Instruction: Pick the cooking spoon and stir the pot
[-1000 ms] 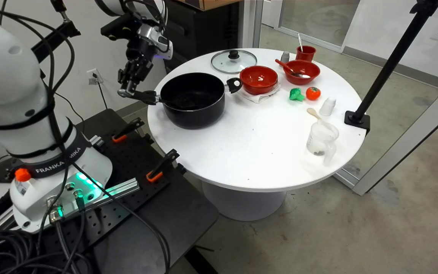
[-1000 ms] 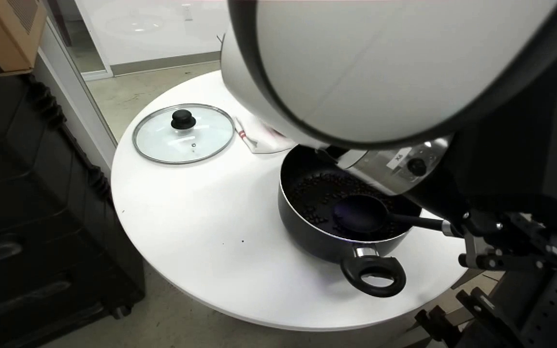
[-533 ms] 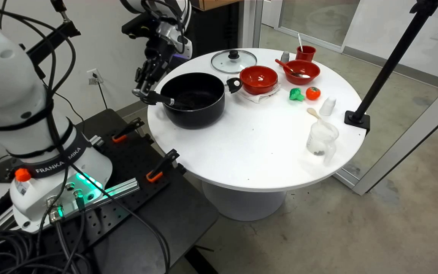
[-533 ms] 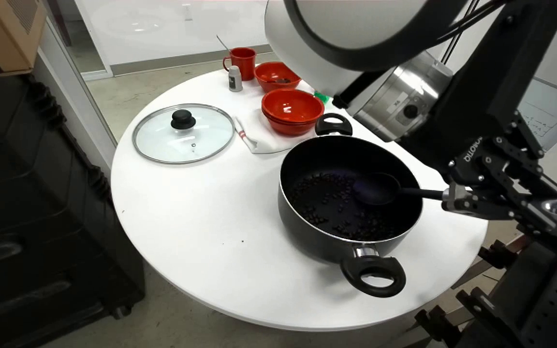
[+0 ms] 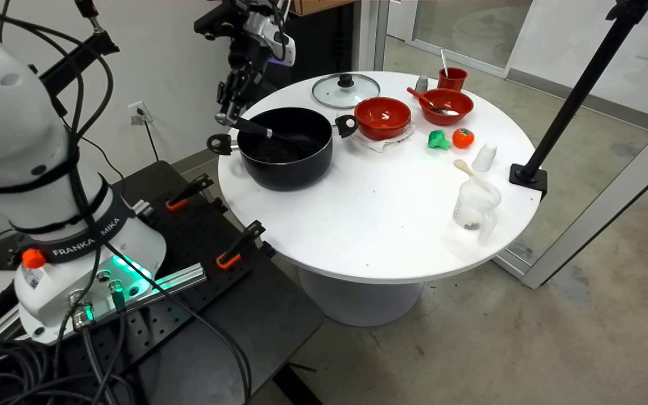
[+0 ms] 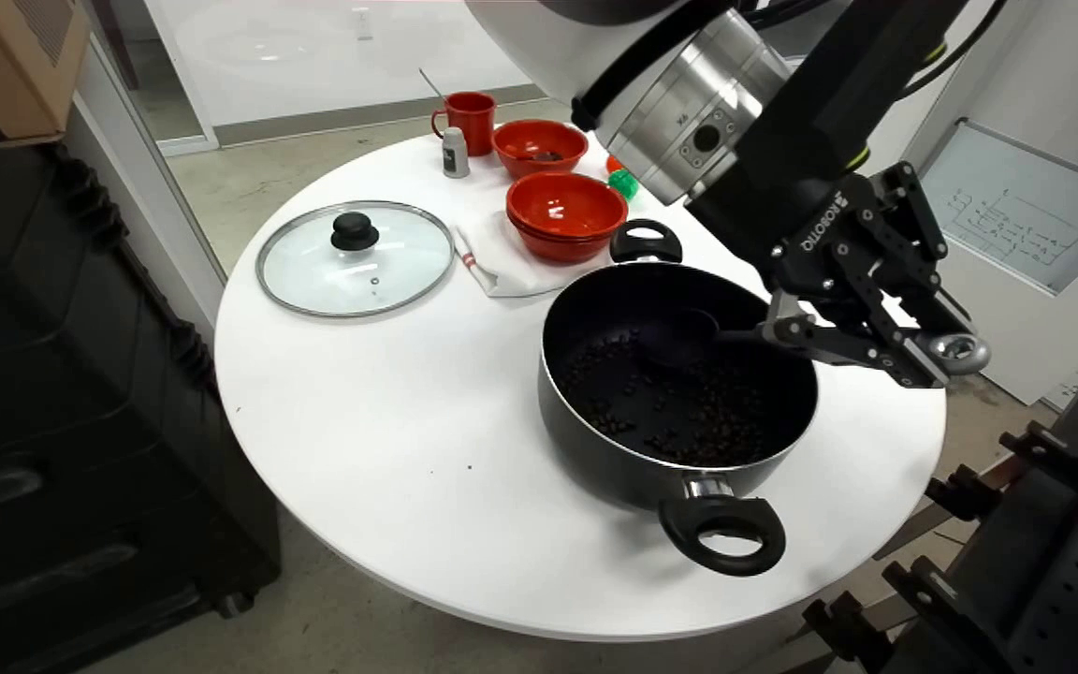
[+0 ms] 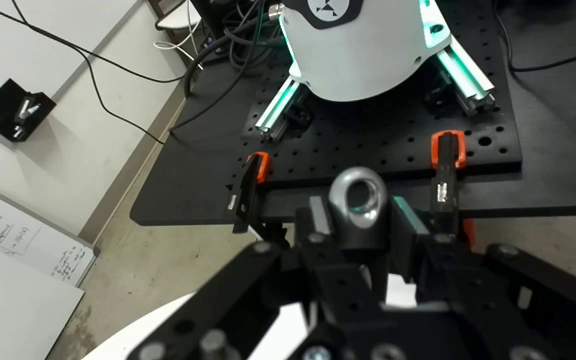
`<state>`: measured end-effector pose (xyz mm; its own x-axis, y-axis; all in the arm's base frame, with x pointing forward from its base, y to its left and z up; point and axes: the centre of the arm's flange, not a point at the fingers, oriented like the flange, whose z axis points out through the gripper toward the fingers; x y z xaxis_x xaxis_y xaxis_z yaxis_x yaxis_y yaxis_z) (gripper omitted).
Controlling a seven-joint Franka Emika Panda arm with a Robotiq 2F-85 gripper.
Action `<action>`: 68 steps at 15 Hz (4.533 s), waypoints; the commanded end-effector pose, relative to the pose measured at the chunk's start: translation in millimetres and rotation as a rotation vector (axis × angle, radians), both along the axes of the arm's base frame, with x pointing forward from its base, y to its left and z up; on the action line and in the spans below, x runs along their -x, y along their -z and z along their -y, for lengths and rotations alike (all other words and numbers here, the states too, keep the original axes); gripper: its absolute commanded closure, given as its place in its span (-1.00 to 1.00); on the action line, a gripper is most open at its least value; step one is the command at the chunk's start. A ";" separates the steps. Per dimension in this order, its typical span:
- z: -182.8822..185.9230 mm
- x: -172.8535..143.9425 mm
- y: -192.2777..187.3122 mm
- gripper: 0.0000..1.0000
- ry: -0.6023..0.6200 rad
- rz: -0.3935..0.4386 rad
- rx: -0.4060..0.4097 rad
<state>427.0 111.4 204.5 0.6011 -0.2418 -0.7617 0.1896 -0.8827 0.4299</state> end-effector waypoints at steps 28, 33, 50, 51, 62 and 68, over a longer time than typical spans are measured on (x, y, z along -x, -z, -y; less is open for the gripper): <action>-45.4 70.3 1.7 0.84 -0.196 0.018 0.030; -42.6 42.3 -8.3 0.84 -0.147 0.078 0.021; -74.4 82.1 16.8 0.84 -0.265 0.006 -0.012; -69.4 86.1 18.1 0.84 -0.263 -0.007 -0.013; -22.0 64.7 19.3 0.84 -0.130 -0.008 0.025; -14.2 29.7 11.1 0.84 -0.070 0.061 0.020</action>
<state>379.3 126.5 187.2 0.6345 -0.2078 -0.7445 0.2581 -0.8509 0.4575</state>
